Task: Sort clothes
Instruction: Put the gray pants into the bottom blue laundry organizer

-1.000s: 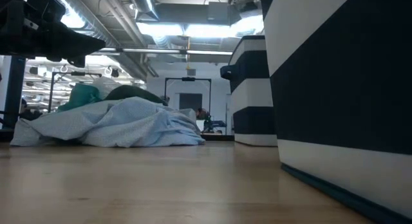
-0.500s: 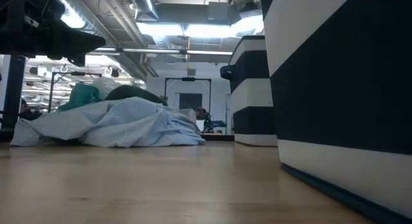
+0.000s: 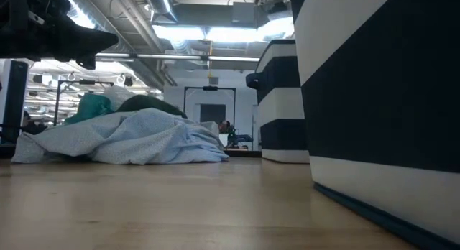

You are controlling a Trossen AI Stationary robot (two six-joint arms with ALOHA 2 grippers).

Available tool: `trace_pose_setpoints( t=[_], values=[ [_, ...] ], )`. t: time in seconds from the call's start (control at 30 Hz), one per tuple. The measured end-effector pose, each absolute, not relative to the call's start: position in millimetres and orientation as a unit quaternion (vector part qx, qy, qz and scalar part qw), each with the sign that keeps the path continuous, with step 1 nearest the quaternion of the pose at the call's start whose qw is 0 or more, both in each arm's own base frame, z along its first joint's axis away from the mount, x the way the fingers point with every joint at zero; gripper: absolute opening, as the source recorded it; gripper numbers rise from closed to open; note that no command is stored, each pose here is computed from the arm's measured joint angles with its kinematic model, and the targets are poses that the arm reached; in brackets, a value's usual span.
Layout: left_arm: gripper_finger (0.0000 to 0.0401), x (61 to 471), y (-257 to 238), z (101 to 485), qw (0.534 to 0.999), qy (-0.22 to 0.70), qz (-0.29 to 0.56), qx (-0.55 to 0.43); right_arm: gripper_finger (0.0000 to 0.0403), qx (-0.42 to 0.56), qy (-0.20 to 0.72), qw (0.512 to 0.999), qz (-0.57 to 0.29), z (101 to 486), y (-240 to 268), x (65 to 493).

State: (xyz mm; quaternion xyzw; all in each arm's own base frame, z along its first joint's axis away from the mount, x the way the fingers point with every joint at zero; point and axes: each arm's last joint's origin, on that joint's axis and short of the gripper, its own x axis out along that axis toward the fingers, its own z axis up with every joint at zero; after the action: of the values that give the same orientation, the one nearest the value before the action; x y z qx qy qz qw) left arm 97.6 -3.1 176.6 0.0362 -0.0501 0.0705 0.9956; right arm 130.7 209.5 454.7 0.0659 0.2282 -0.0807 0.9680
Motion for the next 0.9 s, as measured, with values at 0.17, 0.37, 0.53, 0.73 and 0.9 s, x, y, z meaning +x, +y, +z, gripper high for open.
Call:
trace_pose_setpoints(
  t=[0.17,0.37,0.53,0.73,0.9],
  values=[
    [0.0000,97.6,-3.0,177.3,0.995,-0.053,0.072,0.047,0.0033,0.085,0.264,0.953,-0.120,433.6,223.6,137.1],
    [0.0000,97.2,-3.0,180.0,0.994,-0.066,0.073,0.054,0.0033,0.096,0.310,0.934,-0.146,408.6,233.1,150.6],
    [0.0000,97.1,-3.0,181.0,0.993,-0.071,0.075,0.065,0.0033,0.108,0.350,0.912,-0.184,383.4,230.1,160.6],
    [0.0000,96.9,-2.8,181.6,0.992,-0.073,0.079,0.065,0.0033,0.100,0.397,0.882,-0.232,339.4,225.0,173.4],
    [0.0000,96.9,-2.4,181.5,0.992,-0.073,0.085,0.064,0.0033,0.104,0.438,0.850,-0.273,300.9,215.9,182.2]
  ],
)
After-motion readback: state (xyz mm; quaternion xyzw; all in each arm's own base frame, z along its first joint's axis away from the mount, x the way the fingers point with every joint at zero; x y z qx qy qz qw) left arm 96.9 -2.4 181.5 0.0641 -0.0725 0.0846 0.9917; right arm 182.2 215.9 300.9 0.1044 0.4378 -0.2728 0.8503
